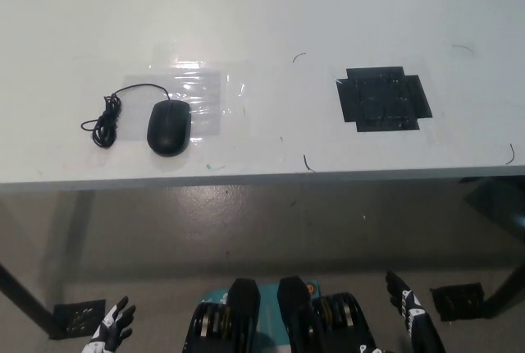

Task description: The robot uses left hand to click on the left button of the black mouse, which is placed on the left area of the table

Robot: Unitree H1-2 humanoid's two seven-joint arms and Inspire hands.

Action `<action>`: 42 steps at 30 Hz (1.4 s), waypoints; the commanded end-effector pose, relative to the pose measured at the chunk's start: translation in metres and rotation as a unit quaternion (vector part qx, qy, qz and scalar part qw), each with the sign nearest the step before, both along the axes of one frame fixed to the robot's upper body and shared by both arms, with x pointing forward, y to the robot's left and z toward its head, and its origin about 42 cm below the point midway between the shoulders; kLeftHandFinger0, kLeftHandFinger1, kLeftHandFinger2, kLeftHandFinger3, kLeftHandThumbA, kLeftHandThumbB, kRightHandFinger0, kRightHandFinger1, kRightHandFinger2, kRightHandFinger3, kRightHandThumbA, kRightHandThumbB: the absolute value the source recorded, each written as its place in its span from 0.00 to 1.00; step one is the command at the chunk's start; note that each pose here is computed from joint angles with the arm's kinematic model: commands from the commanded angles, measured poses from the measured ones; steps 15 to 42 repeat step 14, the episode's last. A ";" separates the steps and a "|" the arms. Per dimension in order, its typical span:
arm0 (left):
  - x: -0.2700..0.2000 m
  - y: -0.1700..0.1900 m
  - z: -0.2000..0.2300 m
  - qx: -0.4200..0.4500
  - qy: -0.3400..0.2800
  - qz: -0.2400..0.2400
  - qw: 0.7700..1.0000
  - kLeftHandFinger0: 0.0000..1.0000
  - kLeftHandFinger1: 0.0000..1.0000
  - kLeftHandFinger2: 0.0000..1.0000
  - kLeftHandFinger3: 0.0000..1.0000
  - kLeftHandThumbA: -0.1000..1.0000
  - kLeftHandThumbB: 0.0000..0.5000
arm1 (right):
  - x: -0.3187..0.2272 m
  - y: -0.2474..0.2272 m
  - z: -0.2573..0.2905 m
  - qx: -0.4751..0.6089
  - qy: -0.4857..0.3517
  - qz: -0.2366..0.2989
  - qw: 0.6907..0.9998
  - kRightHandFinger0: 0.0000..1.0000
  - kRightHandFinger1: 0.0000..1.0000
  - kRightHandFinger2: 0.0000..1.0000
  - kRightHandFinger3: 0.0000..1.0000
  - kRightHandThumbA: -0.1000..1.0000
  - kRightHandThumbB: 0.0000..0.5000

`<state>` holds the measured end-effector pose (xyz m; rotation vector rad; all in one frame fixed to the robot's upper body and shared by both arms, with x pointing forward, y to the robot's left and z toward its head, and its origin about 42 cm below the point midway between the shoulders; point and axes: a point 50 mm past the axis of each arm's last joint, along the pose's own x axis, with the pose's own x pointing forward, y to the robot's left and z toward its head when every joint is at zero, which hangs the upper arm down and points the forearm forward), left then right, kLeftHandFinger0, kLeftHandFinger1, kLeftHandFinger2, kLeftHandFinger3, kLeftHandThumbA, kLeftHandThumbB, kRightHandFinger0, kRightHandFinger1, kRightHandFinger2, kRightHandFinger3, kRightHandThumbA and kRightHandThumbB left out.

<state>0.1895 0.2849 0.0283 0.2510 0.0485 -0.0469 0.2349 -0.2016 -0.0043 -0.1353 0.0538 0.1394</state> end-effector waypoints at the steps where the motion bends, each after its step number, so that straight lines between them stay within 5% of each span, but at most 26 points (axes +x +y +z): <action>1: -0.006 0.004 0.002 0.021 -0.003 0.015 1.000 1.00 1.00 1.00 1.00 1.00 0.29 | 0.002 -0.001 0.010 0.000 -0.037 0.008 0.999 1.00 1.00 1.00 1.00 1.00 0.55; 6: -0.006 0.005 0.009 -0.002 -0.007 0.029 1.000 1.00 1.00 1.00 1.00 1.00 0.48 | 0.004 -0.001 0.011 0.006 -0.038 0.007 0.999 1.00 1.00 1.00 1.00 1.00 0.56; 42: -0.002 0.006 0.010 0.001 -0.020 0.024 1.000 1.00 1.00 1.00 1.00 1.00 0.49 | 0.007 0.000 0.014 0.004 -0.045 0.004 0.999 1.00 1.00 1.00 1.00 1.00 0.55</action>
